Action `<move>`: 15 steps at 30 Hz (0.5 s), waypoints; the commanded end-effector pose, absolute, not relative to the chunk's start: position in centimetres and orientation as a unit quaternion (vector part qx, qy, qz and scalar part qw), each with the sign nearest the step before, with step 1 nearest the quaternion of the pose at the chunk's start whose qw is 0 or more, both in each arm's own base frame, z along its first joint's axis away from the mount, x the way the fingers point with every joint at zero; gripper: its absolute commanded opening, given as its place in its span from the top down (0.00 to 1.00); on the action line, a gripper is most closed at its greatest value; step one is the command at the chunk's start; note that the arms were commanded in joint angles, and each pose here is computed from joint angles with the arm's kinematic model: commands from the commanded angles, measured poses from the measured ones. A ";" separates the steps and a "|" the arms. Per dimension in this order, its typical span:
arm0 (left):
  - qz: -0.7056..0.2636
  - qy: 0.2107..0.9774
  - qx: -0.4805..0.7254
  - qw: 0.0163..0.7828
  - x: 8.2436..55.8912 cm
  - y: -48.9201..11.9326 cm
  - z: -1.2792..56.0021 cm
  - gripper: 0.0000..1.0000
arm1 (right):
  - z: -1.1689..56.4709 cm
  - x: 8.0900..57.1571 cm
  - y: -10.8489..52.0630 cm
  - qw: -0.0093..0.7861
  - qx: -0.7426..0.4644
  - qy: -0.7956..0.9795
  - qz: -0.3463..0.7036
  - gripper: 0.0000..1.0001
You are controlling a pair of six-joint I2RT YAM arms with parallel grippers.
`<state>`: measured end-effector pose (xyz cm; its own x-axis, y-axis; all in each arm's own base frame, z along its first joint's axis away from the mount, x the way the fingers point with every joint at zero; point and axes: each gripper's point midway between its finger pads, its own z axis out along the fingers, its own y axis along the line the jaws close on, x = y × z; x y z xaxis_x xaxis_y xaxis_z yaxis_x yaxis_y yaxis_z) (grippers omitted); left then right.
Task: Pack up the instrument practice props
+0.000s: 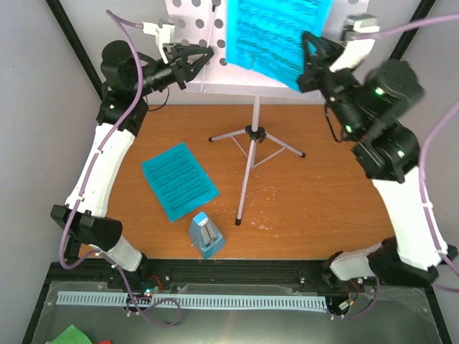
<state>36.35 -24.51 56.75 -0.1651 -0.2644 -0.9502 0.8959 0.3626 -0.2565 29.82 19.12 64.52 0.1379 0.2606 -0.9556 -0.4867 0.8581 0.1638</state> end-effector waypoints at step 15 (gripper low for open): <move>-0.518 0.584 0.246 0.574 36.7 -24.8 57.3 0.78 | 68.2 19.8 12.8 0.811 -0.101 0.503 0.280 0.97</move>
<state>36.82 -24.54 56.68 -0.2158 -0.2927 -0.9315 0.8810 0.3530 -0.3150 21.17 11.33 67.86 0.3305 0.3364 -0.8818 -0.4559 0.8750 0.1629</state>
